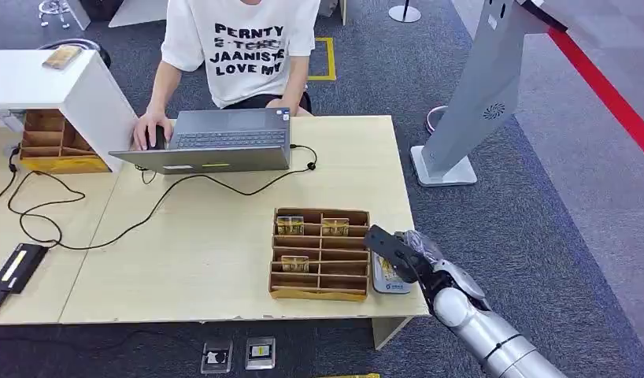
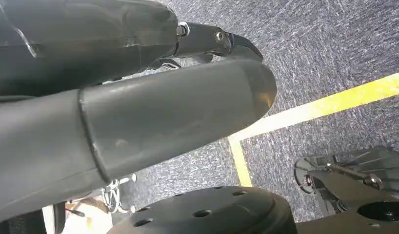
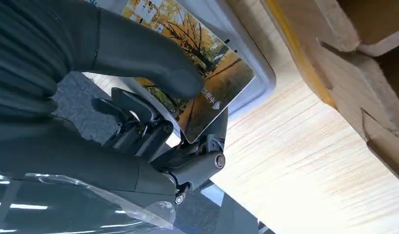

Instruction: Pass the card to the sensor for recognition and then transmit it.

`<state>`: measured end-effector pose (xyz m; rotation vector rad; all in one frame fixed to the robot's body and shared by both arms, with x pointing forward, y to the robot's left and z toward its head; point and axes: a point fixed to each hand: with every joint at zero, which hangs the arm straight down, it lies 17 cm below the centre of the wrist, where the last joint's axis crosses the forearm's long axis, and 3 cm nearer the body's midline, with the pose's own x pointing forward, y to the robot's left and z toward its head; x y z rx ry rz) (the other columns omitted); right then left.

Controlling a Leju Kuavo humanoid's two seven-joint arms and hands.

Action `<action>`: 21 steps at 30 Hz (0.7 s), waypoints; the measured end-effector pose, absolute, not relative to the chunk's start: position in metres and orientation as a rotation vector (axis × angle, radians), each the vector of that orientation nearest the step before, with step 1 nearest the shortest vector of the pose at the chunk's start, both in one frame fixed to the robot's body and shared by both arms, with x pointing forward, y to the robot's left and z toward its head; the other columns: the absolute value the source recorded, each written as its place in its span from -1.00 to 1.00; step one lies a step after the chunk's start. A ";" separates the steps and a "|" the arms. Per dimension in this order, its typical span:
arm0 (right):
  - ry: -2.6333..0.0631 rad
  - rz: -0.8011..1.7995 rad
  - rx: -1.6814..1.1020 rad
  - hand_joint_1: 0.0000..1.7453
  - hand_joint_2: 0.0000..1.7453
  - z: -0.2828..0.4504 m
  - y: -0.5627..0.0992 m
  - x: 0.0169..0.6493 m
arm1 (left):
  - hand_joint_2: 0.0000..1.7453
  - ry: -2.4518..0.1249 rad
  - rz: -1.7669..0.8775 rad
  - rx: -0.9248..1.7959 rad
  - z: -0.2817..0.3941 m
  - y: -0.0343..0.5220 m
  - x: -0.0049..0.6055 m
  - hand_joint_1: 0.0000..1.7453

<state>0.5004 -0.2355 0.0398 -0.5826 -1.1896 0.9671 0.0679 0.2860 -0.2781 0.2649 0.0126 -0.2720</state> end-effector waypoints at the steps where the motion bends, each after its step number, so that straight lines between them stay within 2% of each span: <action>1: -1.191 0.966 -0.583 1.00 1.00 0.040 -0.235 0.500 | -1.00 0.013 -0.272 0.265 -0.278 0.286 0.068 -1.00; 12: -1.204 0.969 -0.646 1.00 1.00 0.046 -0.239 0.504 | -1.00 0.013 -0.272 0.266 -0.278 0.286 0.068 -1.00; 21: -1.279 1.014 -0.772 1.00 1.00 0.088 -0.223 0.508 | -1.00 0.013 -0.271 0.267 -0.278 0.286 0.067 -1.00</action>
